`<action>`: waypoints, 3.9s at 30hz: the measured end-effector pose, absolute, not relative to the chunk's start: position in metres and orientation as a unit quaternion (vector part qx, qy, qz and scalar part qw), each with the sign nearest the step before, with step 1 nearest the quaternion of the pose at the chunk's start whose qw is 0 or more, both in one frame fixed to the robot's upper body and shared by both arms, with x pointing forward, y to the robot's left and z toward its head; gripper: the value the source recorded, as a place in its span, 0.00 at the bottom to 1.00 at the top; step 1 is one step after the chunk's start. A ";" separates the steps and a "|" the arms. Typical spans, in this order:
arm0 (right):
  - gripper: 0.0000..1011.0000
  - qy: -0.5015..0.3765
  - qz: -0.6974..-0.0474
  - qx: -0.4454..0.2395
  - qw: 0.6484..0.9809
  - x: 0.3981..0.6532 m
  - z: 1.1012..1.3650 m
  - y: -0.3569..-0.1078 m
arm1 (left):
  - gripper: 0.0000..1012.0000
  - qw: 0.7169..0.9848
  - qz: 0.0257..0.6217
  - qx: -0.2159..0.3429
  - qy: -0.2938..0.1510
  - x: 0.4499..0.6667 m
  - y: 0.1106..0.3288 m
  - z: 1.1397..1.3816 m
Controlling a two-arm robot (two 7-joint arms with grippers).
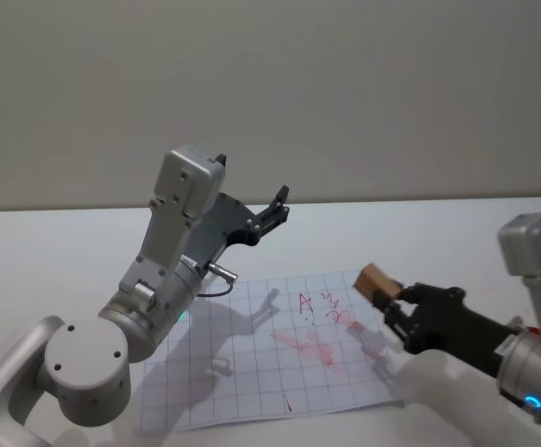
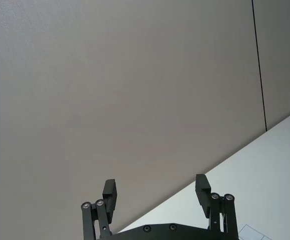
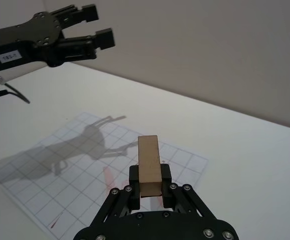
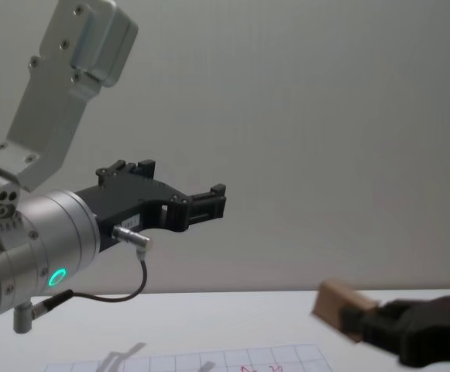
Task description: Use the one hand to pick up the stamp and affix it onto the A4 paper.
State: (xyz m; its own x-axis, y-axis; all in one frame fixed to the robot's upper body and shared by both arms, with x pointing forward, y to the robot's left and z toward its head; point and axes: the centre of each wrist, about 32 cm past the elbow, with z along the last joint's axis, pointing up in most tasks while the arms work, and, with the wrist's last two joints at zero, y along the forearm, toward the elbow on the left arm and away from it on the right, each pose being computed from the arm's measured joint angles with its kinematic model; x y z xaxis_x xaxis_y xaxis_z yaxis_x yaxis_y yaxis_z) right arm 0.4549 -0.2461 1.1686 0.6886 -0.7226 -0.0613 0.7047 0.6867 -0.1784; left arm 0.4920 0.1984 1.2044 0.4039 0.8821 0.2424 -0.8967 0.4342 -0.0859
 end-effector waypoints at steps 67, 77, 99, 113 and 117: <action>0.21 0.028 -0.447 -0.053 0.892 0.474 1.170 -0.245 | 0.99 0.837 0.531 0.029 -0.126 0.492 0.198 1.204; 0.21 0.032 -0.519 -0.077 0.851 0.445 1.170 -0.283 | 0.99 0.837 0.531 0.029 -0.126 0.492 0.198 1.204; 0.21 0.065 -0.576 -0.150 0.801 0.401 1.167 -0.327 | 0.99 0.837 0.531 0.029 -0.126 0.492 0.198 1.204; 0.21 0.085 -0.571 -0.180 0.797 0.396 1.165 -0.331 | 0.99 0.837 0.531 0.029 -0.126 0.492 0.198 1.204; 0.22 0.087 -0.571 -0.186 0.795 0.395 1.165 -0.331 | 0.99 0.837 0.531 0.029 -0.126 0.492 0.198 1.204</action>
State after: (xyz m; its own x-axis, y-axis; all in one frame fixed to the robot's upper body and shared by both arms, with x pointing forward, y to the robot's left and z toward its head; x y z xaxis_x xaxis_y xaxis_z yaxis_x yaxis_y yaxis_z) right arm 0.3954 -0.3312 1.1646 0.3325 -0.9403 0.0728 0.8754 0.2790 -0.3949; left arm 0.4920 0.1984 1.2044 0.4039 0.8821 0.2425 -0.8967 0.4343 -0.0859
